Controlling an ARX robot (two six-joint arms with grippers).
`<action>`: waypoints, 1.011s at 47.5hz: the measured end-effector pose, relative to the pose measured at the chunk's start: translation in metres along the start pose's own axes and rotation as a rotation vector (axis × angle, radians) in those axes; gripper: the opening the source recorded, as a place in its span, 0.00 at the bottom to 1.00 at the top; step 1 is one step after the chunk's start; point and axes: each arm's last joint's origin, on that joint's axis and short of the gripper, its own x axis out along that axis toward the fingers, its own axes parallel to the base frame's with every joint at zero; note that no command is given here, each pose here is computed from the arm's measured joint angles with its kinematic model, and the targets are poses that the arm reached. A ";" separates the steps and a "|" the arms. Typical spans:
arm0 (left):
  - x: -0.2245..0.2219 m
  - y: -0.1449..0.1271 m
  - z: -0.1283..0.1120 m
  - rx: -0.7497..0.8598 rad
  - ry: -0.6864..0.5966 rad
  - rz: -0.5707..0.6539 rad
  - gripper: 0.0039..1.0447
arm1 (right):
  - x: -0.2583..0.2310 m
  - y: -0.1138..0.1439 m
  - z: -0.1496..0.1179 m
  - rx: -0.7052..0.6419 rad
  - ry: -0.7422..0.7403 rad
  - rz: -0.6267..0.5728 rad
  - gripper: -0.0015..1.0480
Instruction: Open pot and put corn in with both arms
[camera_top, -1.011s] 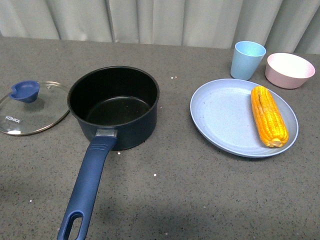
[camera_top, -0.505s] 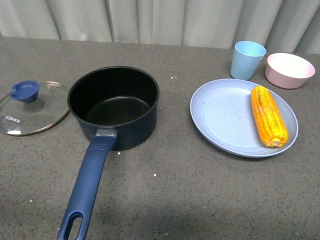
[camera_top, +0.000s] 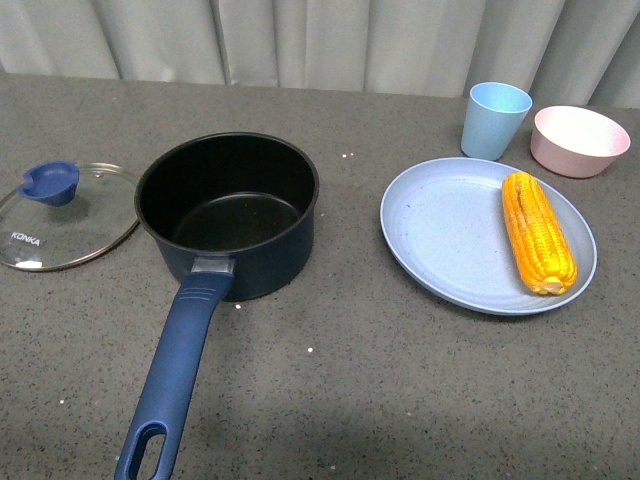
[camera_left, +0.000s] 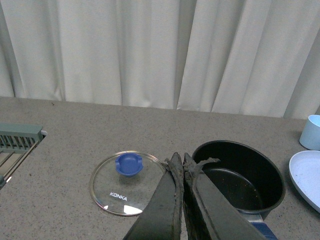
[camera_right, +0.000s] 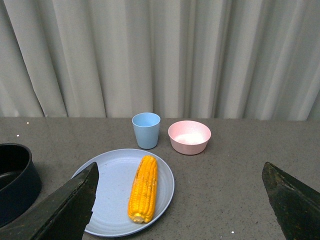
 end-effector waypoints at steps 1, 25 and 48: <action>0.000 0.000 0.000 0.000 0.000 0.000 0.04 | 0.000 0.000 0.000 0.000 0.000 0.000 0.91; -0.014 0.000 -0.005 0.000 0.034 -0.002 0.04 | 0.000 0.000 0.000 0.000 0.000 0.000 0.91; -0.019 0.000 -0.003 0.002 0.007 0.000 0.55 | 0.017 -0.005 -0.002 -0.116 0.172 -0.395 0.91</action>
